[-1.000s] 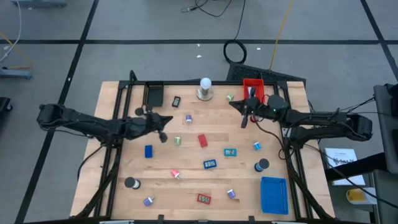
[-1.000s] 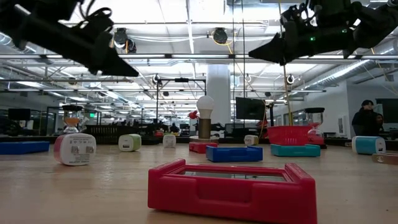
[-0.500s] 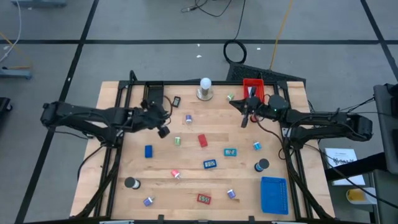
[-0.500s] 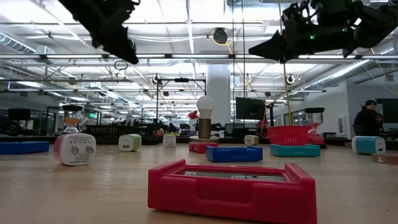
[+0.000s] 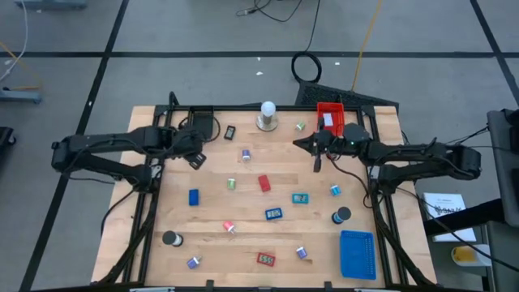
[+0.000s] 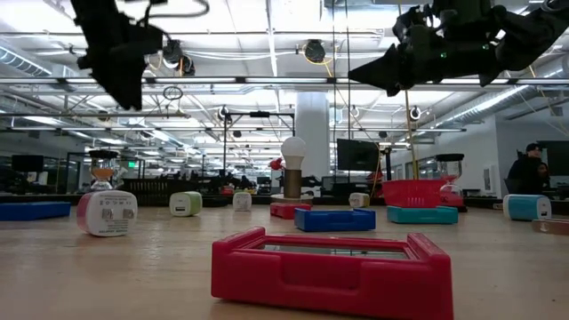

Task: Pick & Place Office items
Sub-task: Put the yellow hourglass into the black bin

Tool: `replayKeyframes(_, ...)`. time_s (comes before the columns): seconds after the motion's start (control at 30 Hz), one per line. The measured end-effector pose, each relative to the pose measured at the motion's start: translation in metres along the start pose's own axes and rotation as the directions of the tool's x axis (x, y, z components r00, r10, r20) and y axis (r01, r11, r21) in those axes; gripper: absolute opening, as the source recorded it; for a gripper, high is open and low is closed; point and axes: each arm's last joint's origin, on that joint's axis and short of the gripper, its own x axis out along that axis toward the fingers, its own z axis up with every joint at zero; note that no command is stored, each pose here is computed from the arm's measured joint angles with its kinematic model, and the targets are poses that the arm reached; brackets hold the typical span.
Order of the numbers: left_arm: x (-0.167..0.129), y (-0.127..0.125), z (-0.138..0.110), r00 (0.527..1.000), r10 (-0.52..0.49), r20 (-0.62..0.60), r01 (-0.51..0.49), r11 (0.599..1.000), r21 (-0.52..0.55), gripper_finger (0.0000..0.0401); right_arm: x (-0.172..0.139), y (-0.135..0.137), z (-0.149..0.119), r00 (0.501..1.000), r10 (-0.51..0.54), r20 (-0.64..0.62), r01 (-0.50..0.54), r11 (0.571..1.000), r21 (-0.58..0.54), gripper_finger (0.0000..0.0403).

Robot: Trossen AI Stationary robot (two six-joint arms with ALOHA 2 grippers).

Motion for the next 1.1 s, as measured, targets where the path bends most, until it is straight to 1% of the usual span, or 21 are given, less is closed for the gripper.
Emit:
replayKeyframes(0.13, 0.012, 0.011, 0.001, 0.998, 0.053, -0.038, -0.055, 0.997, -0.047, 0.0274, 0.003, 0.004, 0.002, 1.0, 0.021, 0.003, -0.021, 1.0, -0.023, 0.0)
replayKeyframes(0.2, 0.015, 0.016, 0.003, 0.997, 0.047, -0.064, -0.051, 0.996, -0.066, 0.029, 0.003, 0.006, 0.002, 1.0, 0.029, 0.004, -0.029, 0.999, -0.031, 0.0)
replayKeyframes(0.3, 0.017, 0.025, 0.005, 0.995, 0.025, -0.1, -0.034, 0.996, -0.087, 0.0302, 0.004, 0.008, 0.002, 0.999, 0.038, 0.005, -0.038, 0.999, -0.036, 0.0)
replayKeyframes(0.4, 0.019, 0.032, 0.007, 0.992, 0.004, -0.122, -0.017, 0.995, -0.103, 0.0299, 0.004, 0.009, 0.002, 0.999, 0.043, 0.005, -0.042, 0.998, -0.037, 0.0)
replayKeyframes(0.53, 0.021, 0.037, 0.008, 0.989, -0.004, -0.147, -0.012, 0.993, -0.113, 0.0284, 0.004, 0.009, 0.002, 0.999, 0.043, 0.006, -0.043, 0.997, -0.068, 0.0)
replayKeyframes(0.77, 0.021, 0.037, 0.007, 0.986, -0.024, -0.164, 0.005, 0.993, -0.115, 0.0261, 0.004, 0.009, 0.004, 0.999, 0.042, 0.02, -0.041, 0.997, -0.062, 0.0)
replayKeyframes(0.97, 0.023, 0.036, 0.008, 0.985, -0.018, -0.171, -0.002, 0.993, -0.115, 0.0271, 0.004, 0.009, 0.004, 0.999, 0.042, 0.019, -0.041, 0.998, -0.051, 0.0)
replayKeyframes(1.1, 0.023, 0.035, 0.008, 0.981, -0.054, -0.186, 0.034, 0.994, -0.106, 0.0279, 0.004, 0.009, 0.004, 0.999, 0.042, 0.019, -0.041, 0.998, -0.051, 0.0)
